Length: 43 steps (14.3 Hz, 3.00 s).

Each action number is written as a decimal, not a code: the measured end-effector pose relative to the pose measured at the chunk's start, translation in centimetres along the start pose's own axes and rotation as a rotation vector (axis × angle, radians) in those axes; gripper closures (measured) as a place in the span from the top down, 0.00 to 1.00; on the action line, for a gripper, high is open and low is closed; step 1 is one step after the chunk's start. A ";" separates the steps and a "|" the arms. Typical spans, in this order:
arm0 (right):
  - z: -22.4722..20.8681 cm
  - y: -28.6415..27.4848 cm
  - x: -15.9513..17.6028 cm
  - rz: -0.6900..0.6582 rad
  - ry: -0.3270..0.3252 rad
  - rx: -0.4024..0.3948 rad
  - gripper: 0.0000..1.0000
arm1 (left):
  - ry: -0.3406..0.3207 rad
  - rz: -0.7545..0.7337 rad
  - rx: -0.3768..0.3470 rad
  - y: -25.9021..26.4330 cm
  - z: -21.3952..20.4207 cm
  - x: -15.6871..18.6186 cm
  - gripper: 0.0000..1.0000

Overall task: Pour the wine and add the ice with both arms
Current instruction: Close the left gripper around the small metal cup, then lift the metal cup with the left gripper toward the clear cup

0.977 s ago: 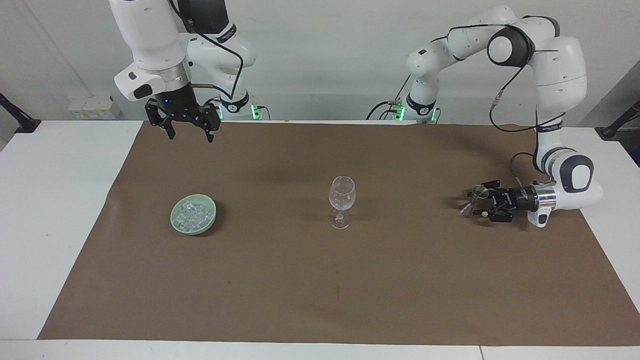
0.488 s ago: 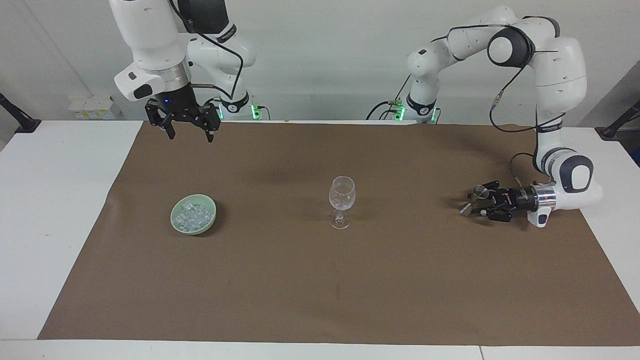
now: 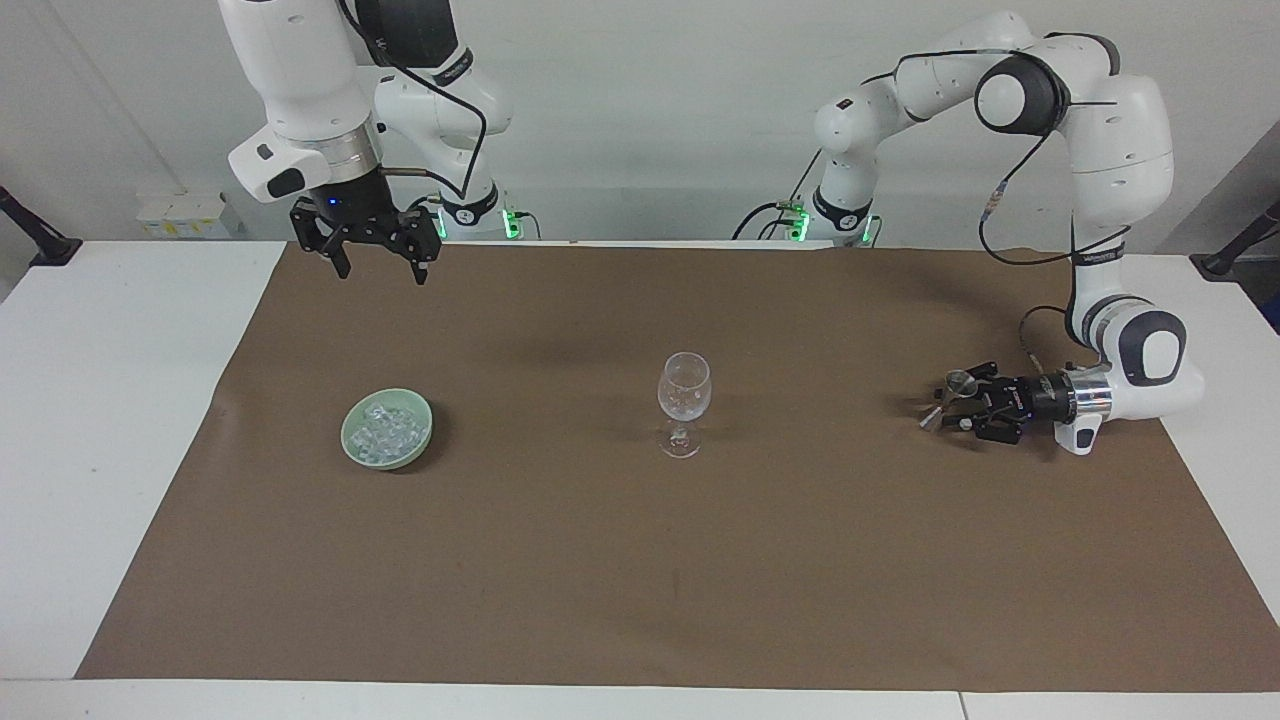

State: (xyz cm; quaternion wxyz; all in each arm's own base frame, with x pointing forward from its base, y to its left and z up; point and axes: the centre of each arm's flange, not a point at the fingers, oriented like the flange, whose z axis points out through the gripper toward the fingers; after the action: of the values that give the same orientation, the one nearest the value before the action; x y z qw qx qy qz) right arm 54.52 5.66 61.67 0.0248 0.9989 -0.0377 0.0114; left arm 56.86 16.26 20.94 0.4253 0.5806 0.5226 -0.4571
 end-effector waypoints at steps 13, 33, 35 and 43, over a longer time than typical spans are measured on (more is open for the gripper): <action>0.0 0.0 0.0 0.000 0.000 0.000 1.00 | -0.008 0.001 -0.003 0.0 0.0 -0.1 0.39; 0.0 0.0 0.0 0.000 0.000 0.000 1.00 | -0.024 0.016 -0.016 0.4 0.0 -0.5 0.22; 0.0 0.0 0.0 0.000 0.000 0.000 1.00 | -0.034 0.025 -0.024 0.8 0.2 -0.8 0.22; 0.0 0.0 0.0 0.000 0.000 0.000 1.00 | -0.073 0.081 -0.045 3.9 2.7 -4.0 0.22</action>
State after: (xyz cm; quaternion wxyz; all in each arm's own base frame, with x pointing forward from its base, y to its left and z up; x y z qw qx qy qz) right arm 54.52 5.66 61.67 0.0248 0.9989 -0.0376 0.0114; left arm 60.37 12.42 24.27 0.4752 0.5743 0.4931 -0.4485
